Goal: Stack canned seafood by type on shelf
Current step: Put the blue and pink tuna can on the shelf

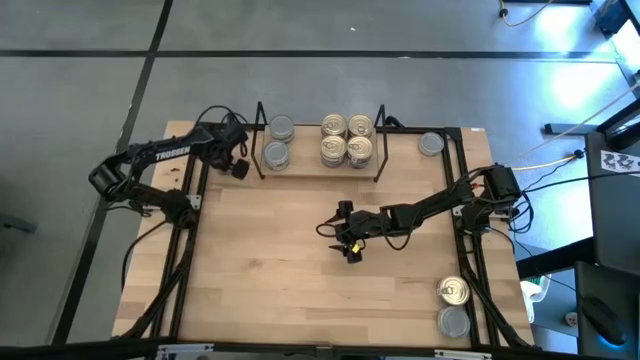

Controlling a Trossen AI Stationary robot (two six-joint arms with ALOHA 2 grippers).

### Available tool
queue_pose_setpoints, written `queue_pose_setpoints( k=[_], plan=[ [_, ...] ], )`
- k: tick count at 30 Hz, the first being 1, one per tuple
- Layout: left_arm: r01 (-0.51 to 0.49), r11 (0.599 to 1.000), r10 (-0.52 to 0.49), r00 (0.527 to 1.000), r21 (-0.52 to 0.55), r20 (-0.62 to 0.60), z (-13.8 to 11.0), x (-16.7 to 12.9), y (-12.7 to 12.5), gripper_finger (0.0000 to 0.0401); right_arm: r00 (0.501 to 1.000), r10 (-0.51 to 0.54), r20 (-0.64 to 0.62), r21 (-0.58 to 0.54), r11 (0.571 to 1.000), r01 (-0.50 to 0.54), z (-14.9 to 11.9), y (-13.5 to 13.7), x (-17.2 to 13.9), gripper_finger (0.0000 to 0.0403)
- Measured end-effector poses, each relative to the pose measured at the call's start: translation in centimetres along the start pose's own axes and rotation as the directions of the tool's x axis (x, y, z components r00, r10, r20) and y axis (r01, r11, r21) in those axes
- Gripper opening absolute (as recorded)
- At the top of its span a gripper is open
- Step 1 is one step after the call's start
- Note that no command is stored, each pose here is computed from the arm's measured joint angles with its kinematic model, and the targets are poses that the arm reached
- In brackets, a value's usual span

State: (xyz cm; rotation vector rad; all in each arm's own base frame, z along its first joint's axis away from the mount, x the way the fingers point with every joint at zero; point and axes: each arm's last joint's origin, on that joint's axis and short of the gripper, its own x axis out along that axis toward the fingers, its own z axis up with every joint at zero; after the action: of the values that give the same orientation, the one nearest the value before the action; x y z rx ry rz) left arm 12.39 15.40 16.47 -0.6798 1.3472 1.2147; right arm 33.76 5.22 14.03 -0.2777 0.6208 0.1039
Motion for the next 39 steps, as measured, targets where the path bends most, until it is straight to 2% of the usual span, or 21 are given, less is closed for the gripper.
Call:
queue_pose_setpoints(
  k=[7,15,19,25,33,39],
  plan=[
    [-0.001,0.997,0.006,0.997,0.076,-0.071,-1.9,-0.9,-0.9,0.0001,1.000,0.000,0.000,0.000,1.000,0.000,0.0,0.0,0.0,0.0353],
    [0.149,0.969,-0.138,0.988,0.195,-0.067,-4.4,-3.1,-3.4,0.0001,1.000,0.000,0.000,0.000,1.000,0.000,0.0,0.0,0.0,0.0353],
    [0.237,0.927,-0.236,0.971,0.289,-0.042,-5.4,-3.6,-5.4,0.0001,1.000,0.003,-0.006,-0.002,1.000,-0.003,-0.1,0.0,0.0,0.0353],
    [0.324,0.873,-0.358,0.933,0.365,0.029,-7.4,-4.0,-8.1,0.0001,1.000,0.003,-0.009,0.004,1.000,-0.003,-0.1,0.0,0.0,0.0353],
    [0.459,0.747,-0.570,0.815,0.480,0.107,-9.8,-5.1,-11.7,0.0001,1.000,0.002,-0.006,0.005,1.000,-0.002,-0.1,0.0,0.0,0.0353],
    [0.498,0.690,-0.652,0.742,0.524,0.154,-10.4,-5.1,-14.5,0.0001,1.000,0.002,-0.006,0.006,1.000,-0.002,-0.1,0.0,0.0,0.0353]
  ],
)
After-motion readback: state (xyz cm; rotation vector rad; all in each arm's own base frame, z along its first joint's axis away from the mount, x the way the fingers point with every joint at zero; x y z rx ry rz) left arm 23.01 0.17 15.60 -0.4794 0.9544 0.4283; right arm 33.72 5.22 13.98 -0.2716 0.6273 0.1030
